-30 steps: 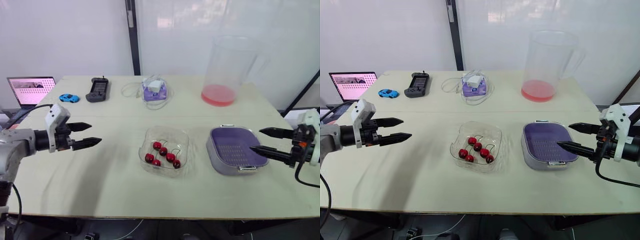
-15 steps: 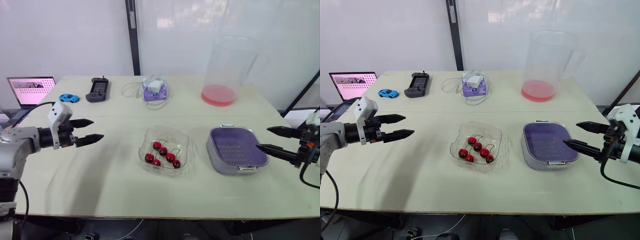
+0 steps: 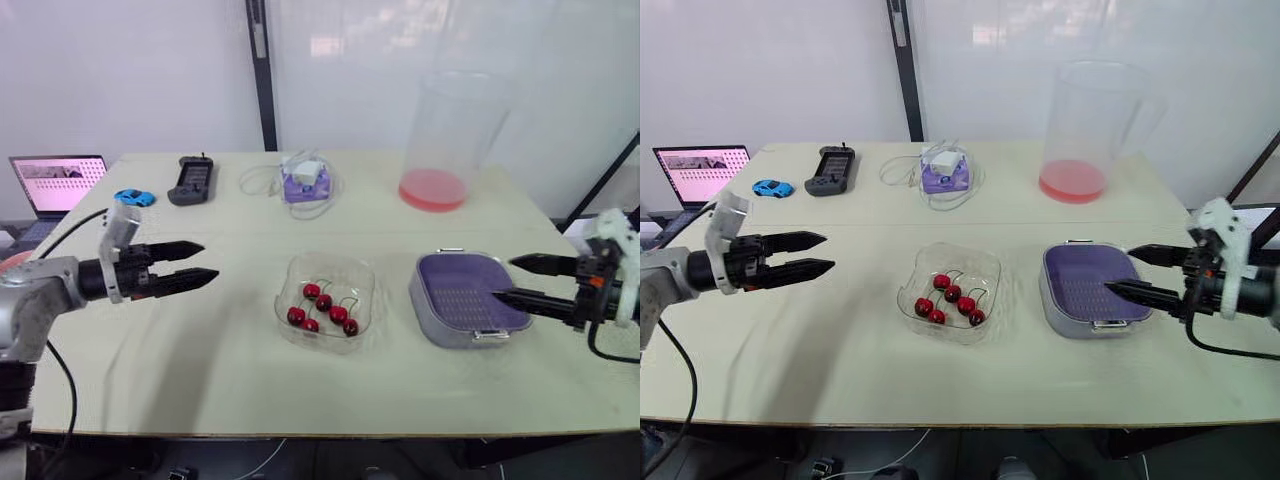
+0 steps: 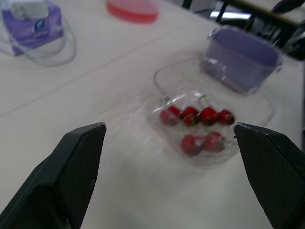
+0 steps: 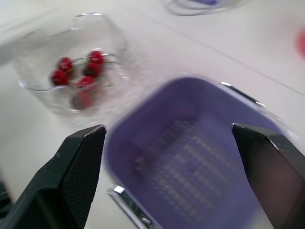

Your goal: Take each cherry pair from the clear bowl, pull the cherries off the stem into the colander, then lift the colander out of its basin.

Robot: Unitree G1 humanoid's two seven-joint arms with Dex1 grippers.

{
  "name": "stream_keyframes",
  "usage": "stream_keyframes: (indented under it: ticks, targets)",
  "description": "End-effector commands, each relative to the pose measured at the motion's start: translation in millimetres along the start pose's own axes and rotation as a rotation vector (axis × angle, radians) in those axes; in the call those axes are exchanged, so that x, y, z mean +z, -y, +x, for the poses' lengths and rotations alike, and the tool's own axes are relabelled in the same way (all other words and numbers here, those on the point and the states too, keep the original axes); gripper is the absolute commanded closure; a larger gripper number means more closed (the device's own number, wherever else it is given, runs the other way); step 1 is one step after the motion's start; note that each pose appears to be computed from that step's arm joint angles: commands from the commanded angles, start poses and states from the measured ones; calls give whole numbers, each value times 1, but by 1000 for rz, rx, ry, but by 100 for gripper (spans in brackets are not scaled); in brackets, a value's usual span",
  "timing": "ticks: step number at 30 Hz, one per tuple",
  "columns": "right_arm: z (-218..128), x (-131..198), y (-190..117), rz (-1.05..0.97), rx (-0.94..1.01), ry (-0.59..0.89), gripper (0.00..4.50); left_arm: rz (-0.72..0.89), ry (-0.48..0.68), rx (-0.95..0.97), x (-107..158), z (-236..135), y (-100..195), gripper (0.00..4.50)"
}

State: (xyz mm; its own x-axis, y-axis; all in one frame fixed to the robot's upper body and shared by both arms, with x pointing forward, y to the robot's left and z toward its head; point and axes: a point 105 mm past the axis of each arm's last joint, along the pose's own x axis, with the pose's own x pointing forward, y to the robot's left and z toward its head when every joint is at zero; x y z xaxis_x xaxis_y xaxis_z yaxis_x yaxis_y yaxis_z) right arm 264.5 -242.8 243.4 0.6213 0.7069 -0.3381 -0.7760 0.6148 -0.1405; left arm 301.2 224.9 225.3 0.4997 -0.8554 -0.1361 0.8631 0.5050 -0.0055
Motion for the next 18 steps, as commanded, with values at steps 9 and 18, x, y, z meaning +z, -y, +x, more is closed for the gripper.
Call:
stream_keyframes:
  ticks: [9,18]
  targets:
    - [119,66,-72,-406,312,-132,3,80,-11,-13,-7,5,31,0]
    - [190,49,-78,-390,315,-301,3,84,-7,54,-18,6,38,0]
